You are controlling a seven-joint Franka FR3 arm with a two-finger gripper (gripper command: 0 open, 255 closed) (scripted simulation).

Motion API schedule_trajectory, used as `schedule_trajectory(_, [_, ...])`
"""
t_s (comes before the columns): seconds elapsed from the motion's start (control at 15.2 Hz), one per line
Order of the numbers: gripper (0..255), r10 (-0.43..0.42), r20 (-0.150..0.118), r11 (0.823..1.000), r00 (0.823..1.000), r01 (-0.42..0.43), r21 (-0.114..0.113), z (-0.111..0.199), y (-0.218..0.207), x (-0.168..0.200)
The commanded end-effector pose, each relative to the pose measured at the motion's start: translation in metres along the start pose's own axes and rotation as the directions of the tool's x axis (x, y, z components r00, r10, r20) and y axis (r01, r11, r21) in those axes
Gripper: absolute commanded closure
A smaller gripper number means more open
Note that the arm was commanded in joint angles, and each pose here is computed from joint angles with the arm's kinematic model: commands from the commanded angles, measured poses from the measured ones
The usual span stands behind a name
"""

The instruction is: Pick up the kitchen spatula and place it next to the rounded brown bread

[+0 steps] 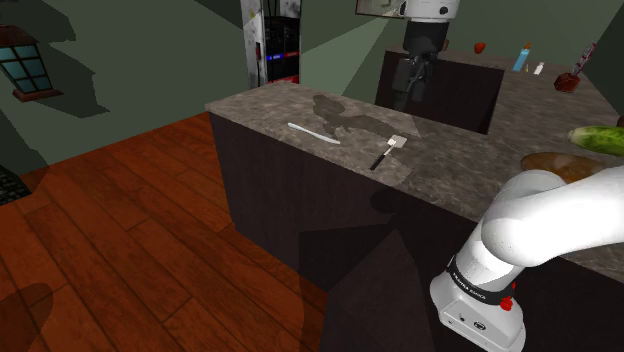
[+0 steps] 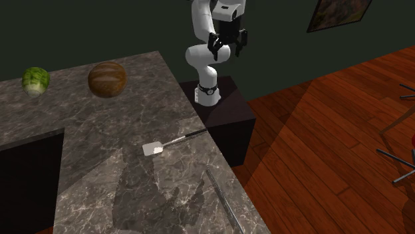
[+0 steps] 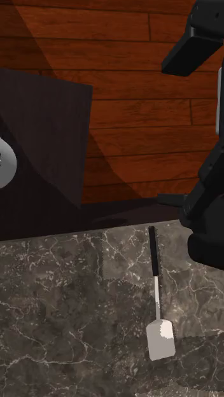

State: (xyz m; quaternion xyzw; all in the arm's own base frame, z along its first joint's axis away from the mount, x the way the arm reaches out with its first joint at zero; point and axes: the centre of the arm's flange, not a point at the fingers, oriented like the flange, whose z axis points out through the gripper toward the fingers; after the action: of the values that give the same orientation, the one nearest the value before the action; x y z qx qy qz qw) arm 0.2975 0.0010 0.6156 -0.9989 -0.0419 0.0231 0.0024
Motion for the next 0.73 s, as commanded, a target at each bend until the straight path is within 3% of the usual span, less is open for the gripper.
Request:
schedule_trajectory(0.0, [0, 0.0, 0.0, 1.0, 1.0, 0.0, 0.0, 0.0, 0.0, 0.0])
schedule_trajectory(0.13, [0, 0.098, 0.001, 0.995, 0.995, -0.098, 0.005, 0.015, 0.011, 0.02])
schedule_trajectory(0.33, [0, 0.243, 0.004, 0.97, 0.97, -0.243, 0.012, 0.037, 0.03, 0.047])
schedule_trajectory(0.46, [0, 0.337, 0.006, 0.942, 0.942, -0.337, 0.017, 0.052, 0.044, 0.064])
schedule_trajectory(0.66, [0, 0.471, 0.01, 0.882, 0.882, -0.471, 0.024, 0.074, 0.069, 0.086])
